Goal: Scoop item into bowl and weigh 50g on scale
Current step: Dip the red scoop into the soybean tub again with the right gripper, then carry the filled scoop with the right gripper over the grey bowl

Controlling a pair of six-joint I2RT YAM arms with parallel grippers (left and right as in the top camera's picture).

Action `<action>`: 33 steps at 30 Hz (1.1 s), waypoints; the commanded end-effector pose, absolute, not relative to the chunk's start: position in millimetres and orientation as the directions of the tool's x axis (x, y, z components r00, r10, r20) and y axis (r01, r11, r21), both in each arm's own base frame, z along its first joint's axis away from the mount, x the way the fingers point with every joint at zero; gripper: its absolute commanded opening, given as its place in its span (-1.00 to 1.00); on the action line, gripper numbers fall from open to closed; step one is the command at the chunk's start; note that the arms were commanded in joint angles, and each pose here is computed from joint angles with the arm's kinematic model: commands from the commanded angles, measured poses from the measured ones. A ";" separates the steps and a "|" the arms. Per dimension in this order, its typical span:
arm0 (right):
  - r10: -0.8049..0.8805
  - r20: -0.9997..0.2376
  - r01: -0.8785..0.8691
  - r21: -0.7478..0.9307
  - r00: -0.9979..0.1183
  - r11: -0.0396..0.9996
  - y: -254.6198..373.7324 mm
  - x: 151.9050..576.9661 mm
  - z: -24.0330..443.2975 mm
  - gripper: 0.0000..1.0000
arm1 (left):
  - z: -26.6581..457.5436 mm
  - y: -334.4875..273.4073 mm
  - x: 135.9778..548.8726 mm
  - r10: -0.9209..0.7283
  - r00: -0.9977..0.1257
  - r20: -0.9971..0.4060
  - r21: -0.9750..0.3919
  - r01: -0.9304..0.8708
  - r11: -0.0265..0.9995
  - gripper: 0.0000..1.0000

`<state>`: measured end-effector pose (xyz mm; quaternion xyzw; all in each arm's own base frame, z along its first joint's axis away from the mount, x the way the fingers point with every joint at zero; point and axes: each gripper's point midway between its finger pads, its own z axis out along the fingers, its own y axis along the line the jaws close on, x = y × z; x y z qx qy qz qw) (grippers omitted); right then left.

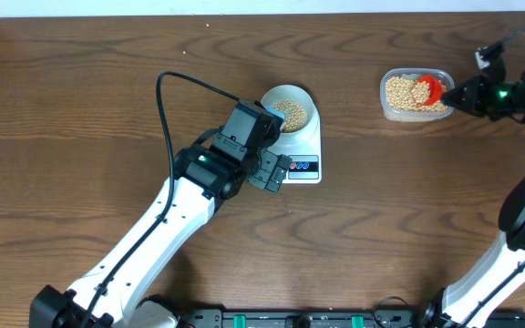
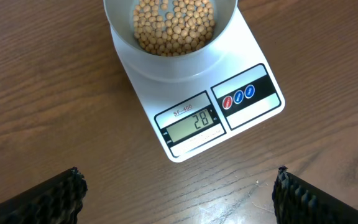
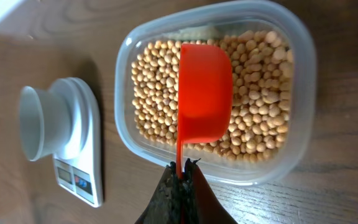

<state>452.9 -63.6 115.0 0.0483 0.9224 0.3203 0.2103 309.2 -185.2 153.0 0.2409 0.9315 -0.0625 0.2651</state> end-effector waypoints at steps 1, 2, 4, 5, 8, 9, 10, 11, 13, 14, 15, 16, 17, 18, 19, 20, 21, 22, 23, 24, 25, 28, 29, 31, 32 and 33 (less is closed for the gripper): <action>0.281 -0.391 -0.078 0.691 -0.876 0.718 -65.0 451.8 144.1 -0.98 | 153.6 -183.9 310.2 0.413 -0.745 -0.524 0.013 0.477 0.879 0.96; 0.289 -0.393 -0.082 0.702 -0.873 0.707 -65.7 451.6 146.5 -0.98 | 153.6 -183.9 310.2 0.412 -0.745 -0.524 0.013 0.477 0.879 0.96; 0.297 -0.399 -0.099 0.724 -0.867 0.682 -64.2 451.9 151.9 -0.98 | 153.6 -183.9 310.2 0.412 -0.745 -0.524 0.013 0.477 0.879 0.96; 0.298 -0.406 -0.115 0.735 -0.864 0.668 -62.0 452.1 155.2 -0.98 | 153.5 -183.9 310.1 0.412 -0.746 -0.524 0.013 0.477 0.879 0.96; 0.305 -0.412 -0.142 0.763 -0.859 0.631 -56.6 452.5 162.8 -0.98 | 153.6 -183.9 310.2 0.412 -0.745 -0.524 0.013 0.477 0.879 0.96; 0.306 -0.413 -0.152 0.772 -0.858 0.618 -54.1 452.6 165.5 -0.98 | 153.5 -183.9 310.1 0.412 -0.746 -0.524 0.013 0.477 0.879 0.96; 0.305 -0.418 -0.164 0.779 -0.856 0.605 -51.5 452.8 168.2 -0.98 | 153.5 -183.9 310.1 0.412 -0.746 -0.524 0.013 0.477 0.879 0.96; 0.303 -0.425 -0.186 0.789 -0.853 0.586 -47.4 453.1 172.3 -0.98 | 153.6 -183.9 310.2 0.412 -0.745 -0.524 0.013 0.477 0.879 0.96; 0.298 -0.444 -0.225 0.801 -0.845 0.554 -42.0 453.0 179.6 -0.98 | 153.5 -183.9 310.1 0.412 -0.746 -0.524 0.013 0.477 0.879 0.96; 0.300 -0.444 -0.231 0.806 -0.844 0.545 -40.7 452.9 181.3 -0.98 | 153.6 -183.9 310.2 0.412 -0.745 -0.524 0.013 0.477 0.879 0.96; 0.300 -0.444 -0.235 0.810 -0.844 0.538 -39.1 452.8 182.6 -0.98 | 153.5 -183.9 310.1 0.412 -0.746 -0.524 0.013 0.477 0.879 0.96; 0.298 -0.444 -0.239 0.812 -0.845 0.532 -37.1 452.6 183.4 -0.98 | 153.6 -183.9 310.2 0.412 -0.745 -0.524 0.013 0.477 0.879 0.95; 0.292 -0.449 -0.252 0.815 -0.845 0.522 -33.8 452.1 185.2 -0.98 | 153.6 -183.9 310.2 0.412 -0.745 -0.524 0.013 0.477 0.879 0.96; 0.286 -0.450 -0.261 0.817 -0.846 0.513 -29.9 451.6 186.5 -0.98 | 153.5 -183.9 310.1 0.412 -0.746 -0.524 0.013 0.477 0.879 0.96; 0.282 -0.447 -0.263 0.820 -0.849 0.509 -27.0 451.3 186.7 -0.98 | 153.6 -183.9 310.2 0.412 -0.745 -0.524 0.013 0.477 0.879 0.96; 0.277 -0.445 -0.264 0.821 -0.852 0.507 -23.6 451.1 186.6 -0.98 | 153.6 -183.9 310.2 0.412 -0.745 -0.524 0.013 0.477 0.879 0.96; 0.268 -0.443 -0.267 0.822 -0.856 0.503 -18.9 451.0 186.5 -0.98 | 153.6 -183.9 310.2 0.412 -0.745 -0.524 0.013 0.477 0.879 0.96; 0.257 -0.446 -0.278 0.822 -0.858 0.498 -13.6 450.7 187.0 -0.98 | 153.5 -183.9 310.1 0.412 -0.746 -0.524 0.013 0.477 0.879 0.96; 0.241 -0.448 -0.288 0.820 -0.861 0.494 -6.7 450.2 186.9 -0.97 | 153.5 -183.9 310.1 0.412 -0.746 -0.524 0.013 0.477 0.879 0.96; 0.223 -0.446 -0.297 0.821 -0.867 0.487 3.2 449.9 186.7 -0.98 | 153.6 -183.9 310.2 0.412 -0.745 -0.524 0.013 0.477 0.879 0.95; 0.210 -0.446 -0.304 0.821 -0.870 0.483 9.5 449.9 186.7 -0.97 | 153.5 -183.9 310.1 0.412 -0.746 -0.524 0.013 0.477 0.879 0.96; 0.154 -0.446 -0.334 0.821 -0.882 0.463 38.3 448.4 186.7 -0.98 | 153.6 -183.9 310.2 0.412 -0.745 -0.524 0.013 0.477 0.879 0.96; 0.137 -0.446 -0.343 0.821 -0.885 0.456 47.2 447.6 186.7 -0.98 | 153.6 -183.9 310.2 0.412 -0.745 -0.524 0.013 0.477 0.879 0.96; 0.107 -0.447 -0.359 0.820 -0.888 0.445 61.9 446.0 186.6 -0.98 | 153.5 -183.9 310.1 0.412 -0.746 -0.524 0.013 0.477 0.879 0.96; 0.089 -0.449 -0.369 0.819 -0.889 0.439 70.6 444.9 186.6 -0.97 | 153.5 -183.9 310.1 0.412 -0.746 -0.524 0.013 0.477 0.879 0.96; 0.060 -0.449 -0.384 0.819 -0.892 0.427 85.2 442.4 186.6 -0.98 | 153.6 -183.9 310.2 0.412 -0.745 -0.524 0.013 0.477 0.879 0.96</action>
